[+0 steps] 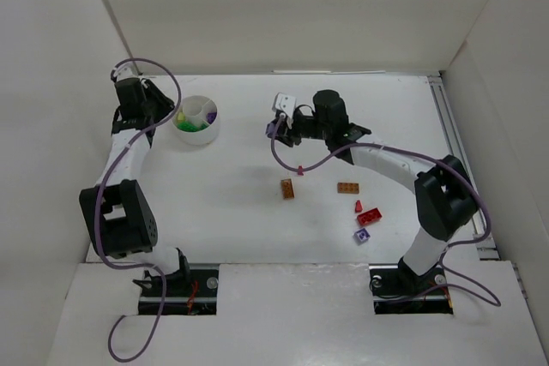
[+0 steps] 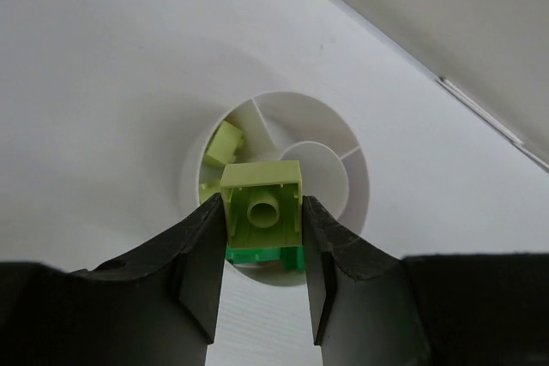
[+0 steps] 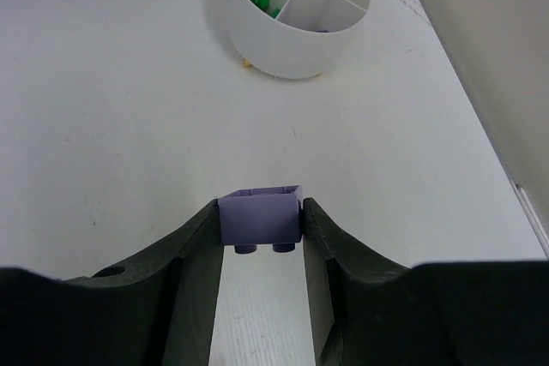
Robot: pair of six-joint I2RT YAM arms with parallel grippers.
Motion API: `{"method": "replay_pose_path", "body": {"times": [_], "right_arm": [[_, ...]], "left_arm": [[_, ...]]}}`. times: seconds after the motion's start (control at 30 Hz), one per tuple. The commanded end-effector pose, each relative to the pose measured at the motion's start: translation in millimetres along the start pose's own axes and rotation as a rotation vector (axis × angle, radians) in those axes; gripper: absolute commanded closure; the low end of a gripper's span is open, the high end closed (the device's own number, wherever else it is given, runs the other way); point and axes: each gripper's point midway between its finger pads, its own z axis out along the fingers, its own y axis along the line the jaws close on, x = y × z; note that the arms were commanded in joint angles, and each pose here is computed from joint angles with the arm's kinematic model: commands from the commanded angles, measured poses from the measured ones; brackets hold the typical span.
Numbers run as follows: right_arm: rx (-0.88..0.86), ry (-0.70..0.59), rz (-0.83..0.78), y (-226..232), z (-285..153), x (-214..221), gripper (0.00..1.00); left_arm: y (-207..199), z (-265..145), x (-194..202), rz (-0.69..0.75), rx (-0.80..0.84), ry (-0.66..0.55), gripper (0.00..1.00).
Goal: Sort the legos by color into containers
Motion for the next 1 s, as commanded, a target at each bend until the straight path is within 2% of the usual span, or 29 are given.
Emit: {"method": "replay_pose_path", "body": {"times": [0.0,0.13,0.27,0.43,0.57,0.7,0.87,0.97], "right_arm": [[0.013,-0.032,0.004,-15,1,-14,0.9],[0.019,-0.002,0.04,-21,0,1,0.89],[0.025,0.009,0.049,-24,0,8,0.89],[0.019,0.021,0.071,-25,2,17,0.87],[0.016,0.026,0.078,-27,1,23,0.87],[0.016,0.026,0.088,-26,1,23,0.87],[0.024,0.028,0.09,-30,-1,25,0.87],[0.024,0.028,0.09,-30,-1,25,0.87]], "left_arm": [[12,12,-21,0.015,-0.09,-0.05,1.0],[33,32,-17,0.025,-0.194,-0.022,1.0],[18,44,-9,0.057,-0.083,0.016,1.0],[21,52,-2,0.065,-0.083,0.038,1.0],[22,56,7,0.069,-0.081,0.084,0.92],[23,63,12,0.066,-0.078,0.106,0.92],[21,62,11,0.074,-0.068,0.112,0.79],[19,61,12,0.074,-0.058,0.118,0.79]]}}
